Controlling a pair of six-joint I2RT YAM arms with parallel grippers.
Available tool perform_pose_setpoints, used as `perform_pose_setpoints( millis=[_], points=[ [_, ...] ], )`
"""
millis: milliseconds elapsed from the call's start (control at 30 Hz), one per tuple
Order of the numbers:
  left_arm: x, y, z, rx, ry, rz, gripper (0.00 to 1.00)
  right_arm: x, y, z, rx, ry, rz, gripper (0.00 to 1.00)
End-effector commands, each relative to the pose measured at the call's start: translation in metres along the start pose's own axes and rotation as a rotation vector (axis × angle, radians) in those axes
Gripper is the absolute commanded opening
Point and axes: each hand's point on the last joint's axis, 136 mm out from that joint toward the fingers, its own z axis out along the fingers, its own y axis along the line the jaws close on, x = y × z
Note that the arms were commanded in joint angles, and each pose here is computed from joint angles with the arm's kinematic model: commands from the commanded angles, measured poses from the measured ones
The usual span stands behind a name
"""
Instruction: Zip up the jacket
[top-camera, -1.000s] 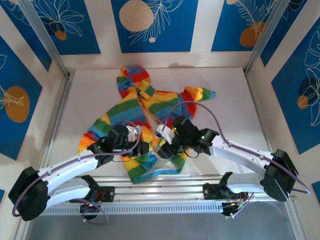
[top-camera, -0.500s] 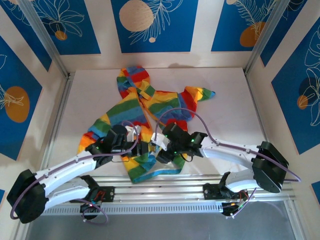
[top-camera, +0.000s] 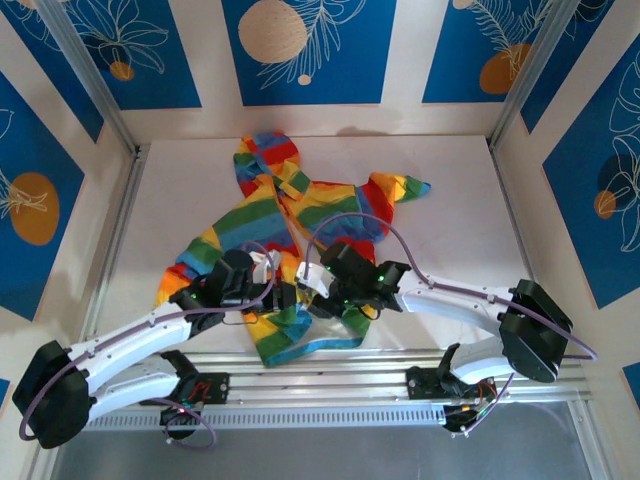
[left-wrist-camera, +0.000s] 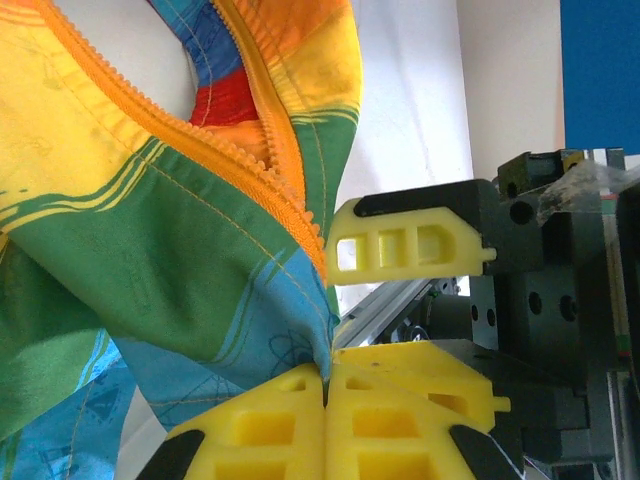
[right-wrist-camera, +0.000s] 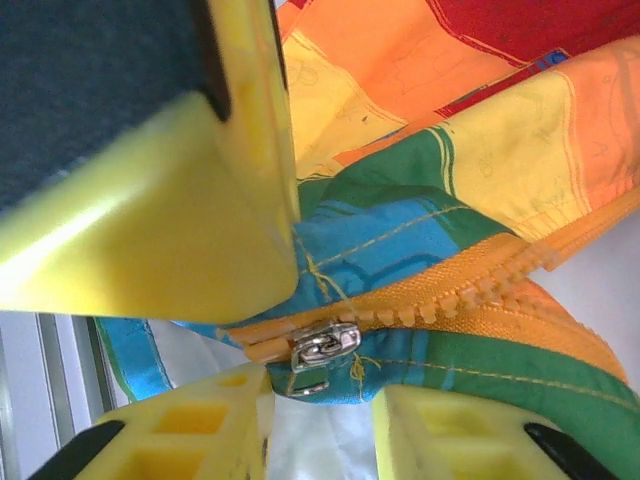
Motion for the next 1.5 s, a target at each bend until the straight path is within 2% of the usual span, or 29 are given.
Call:
perform_pose_setpoints(
  millis=[0,167,433,567,600,733,800,1000,1467],
  points=[
    [-0.002,-0.008,-0.004,0.014,0.002,0.010,0.00,-0.014,0.002,-0.003,0.001,-0.038,-0.028,0.23],
    [-0.002,-0.009,-0.004,0.015,0.005,0.015,0.00,-0.012,0.001,-0.005,0.010,-0.041,-0.036,0.12],
    [0.001,-0.006,-0.003,0.007,0.018,0.019,0.00,-0.010,0.002,-0.010,0.018,-0.047,-0.043,0.00],
    [0.003,-0.005,-0.003,0.002,0.028,0.020,0.00,-0.011,0.003,-0.011,0.017,-0.055,-0.043,0.00],
    [0.003,-0.006,-0.004,0.003,0.029,0.022,0.00,-0.009,0.004,-0.010,0.013,-0.052,-0.044,0.02],
    [0.005,-0.008,-0.006,0.004,0.043,0.039,0.00,-0.005,0.007,-0.011,0.013,-0.059,-0.073,0.27],
    [0.007,-0.009,-0.007,-0.001,0.053,0.049,0.00,-0.006,0.008,-0.013,0.023,-0.072,-0.099,0.32],
    [0.008,-0.012,-0.008,0.008,0.070,0.053,0.00,-0.001,0.010,-0.014,0.029,-0.087,-0.155,0.37],
    [0.008,-0.018,-0.005,0.041,0.085,0.051,0.00,-0.012,0.013,-0.008,0.009,-0.121,-0.200,0.38]
  ],
)
